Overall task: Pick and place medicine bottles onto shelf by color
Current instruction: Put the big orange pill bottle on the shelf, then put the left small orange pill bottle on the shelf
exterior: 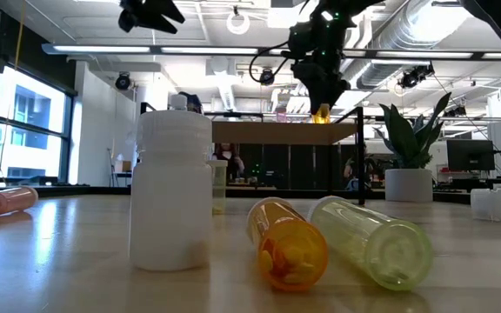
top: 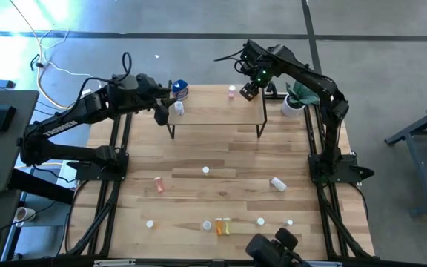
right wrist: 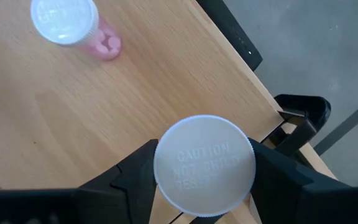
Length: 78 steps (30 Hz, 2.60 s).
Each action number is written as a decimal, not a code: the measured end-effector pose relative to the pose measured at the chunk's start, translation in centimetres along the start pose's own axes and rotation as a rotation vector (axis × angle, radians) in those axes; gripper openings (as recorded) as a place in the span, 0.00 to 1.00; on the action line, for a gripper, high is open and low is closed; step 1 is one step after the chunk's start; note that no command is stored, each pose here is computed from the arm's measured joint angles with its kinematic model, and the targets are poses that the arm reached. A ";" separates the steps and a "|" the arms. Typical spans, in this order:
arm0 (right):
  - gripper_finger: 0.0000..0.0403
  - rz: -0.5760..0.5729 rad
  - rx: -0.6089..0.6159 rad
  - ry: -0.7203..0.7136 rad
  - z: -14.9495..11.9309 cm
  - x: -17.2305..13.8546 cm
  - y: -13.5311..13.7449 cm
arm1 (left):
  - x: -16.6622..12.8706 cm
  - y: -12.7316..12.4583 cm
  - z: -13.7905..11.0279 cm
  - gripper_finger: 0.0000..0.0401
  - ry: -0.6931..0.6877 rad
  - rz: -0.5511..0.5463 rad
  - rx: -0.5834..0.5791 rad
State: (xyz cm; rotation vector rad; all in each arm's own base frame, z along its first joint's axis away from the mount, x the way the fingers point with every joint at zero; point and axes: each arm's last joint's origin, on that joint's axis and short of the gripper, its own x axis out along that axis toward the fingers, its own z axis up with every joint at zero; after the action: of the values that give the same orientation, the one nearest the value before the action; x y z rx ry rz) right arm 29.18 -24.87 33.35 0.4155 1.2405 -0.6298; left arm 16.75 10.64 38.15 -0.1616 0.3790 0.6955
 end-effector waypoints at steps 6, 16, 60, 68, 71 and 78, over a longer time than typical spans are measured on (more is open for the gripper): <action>0.52 0.000 0.018 0.002 0.0 0.0 -0.2 | 0.0 0.0 0.0 0.48 0.001 -0.001 0.009; 0.54 0.003 0.064 0.003 0.0 0.0 -0.2 | 0.0 0.0 0.0 0.48 0.003 -0.001 0.009; 0.65 0.053 -0.085 -0.033 0.3 -0.1 1.3 | 0.0 0.0 -0.4 0.60 0.037 0.003 0.040; 0.65 0.051 -0.074 -0.038 0.1 -0.6 1.2 | -0.1 -0.2 -1.5 0.60 0.159 -0.083 -0.013; 0.65 0.034 -0.059 -0.079 0.5 -1.7 1.1 | -0.3 -0.5 -2.0 0.60 0.219 -0.100 -0.032; 0.65 0.033 -0.009 -0.195 1.1 -5.3 1.0 | -1.0 -1.6 -3.7 0.60 0.386 -0.135 -0.036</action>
State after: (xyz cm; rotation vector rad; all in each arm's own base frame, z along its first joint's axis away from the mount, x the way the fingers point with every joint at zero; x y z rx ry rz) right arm 29.60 -23.61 38.64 0.3575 1.0485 -0.6212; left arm 16.07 7.83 35.22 -0.3544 0.7181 0.5363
